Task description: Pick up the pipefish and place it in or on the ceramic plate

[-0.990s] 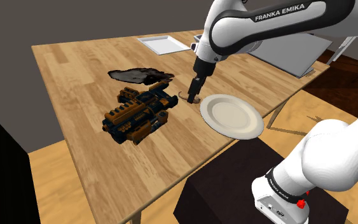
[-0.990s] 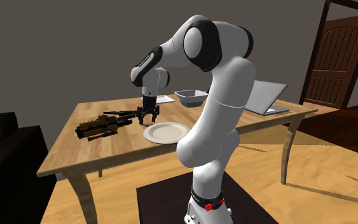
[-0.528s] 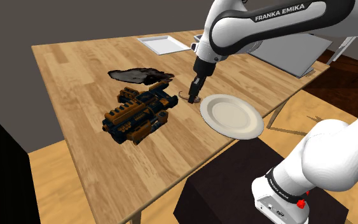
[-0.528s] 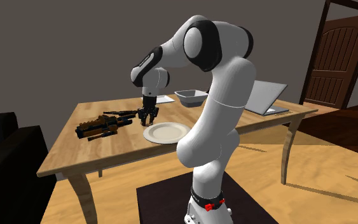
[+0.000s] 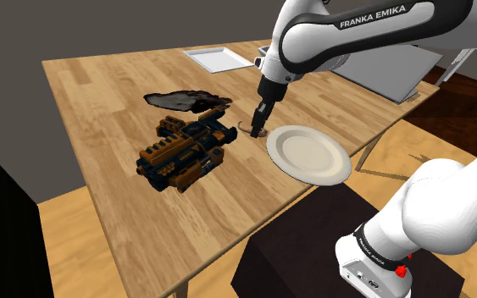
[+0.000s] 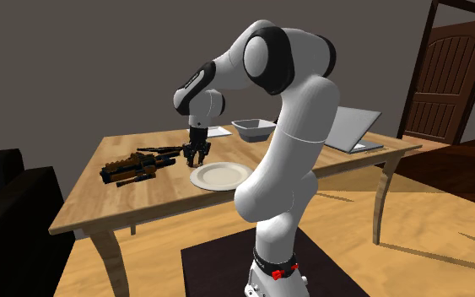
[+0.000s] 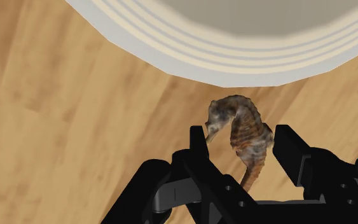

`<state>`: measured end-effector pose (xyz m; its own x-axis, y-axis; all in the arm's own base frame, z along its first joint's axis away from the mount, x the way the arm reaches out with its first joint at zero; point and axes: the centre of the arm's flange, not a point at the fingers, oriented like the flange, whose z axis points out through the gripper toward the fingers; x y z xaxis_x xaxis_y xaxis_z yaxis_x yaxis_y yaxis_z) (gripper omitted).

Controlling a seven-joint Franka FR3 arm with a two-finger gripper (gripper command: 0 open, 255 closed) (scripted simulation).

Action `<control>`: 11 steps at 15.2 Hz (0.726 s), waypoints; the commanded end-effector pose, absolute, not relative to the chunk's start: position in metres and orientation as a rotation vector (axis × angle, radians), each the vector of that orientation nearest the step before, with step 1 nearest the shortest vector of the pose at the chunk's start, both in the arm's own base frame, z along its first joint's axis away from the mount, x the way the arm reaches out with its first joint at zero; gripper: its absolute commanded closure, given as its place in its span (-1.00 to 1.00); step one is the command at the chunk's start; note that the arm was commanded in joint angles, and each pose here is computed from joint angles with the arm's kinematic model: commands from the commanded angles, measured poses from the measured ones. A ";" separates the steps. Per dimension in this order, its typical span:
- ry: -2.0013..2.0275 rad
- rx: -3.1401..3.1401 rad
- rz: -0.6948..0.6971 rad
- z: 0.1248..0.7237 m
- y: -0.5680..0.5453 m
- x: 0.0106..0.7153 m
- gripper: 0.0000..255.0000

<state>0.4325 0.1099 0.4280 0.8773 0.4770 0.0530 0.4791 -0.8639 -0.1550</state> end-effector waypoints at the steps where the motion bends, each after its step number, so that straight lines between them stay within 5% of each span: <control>1: -0.741 -2.884 -0.016 0.432 0.110 0.432 1.00; 11: -0.741 -2.884 -0.016 0.485 0.110 0.432 1.00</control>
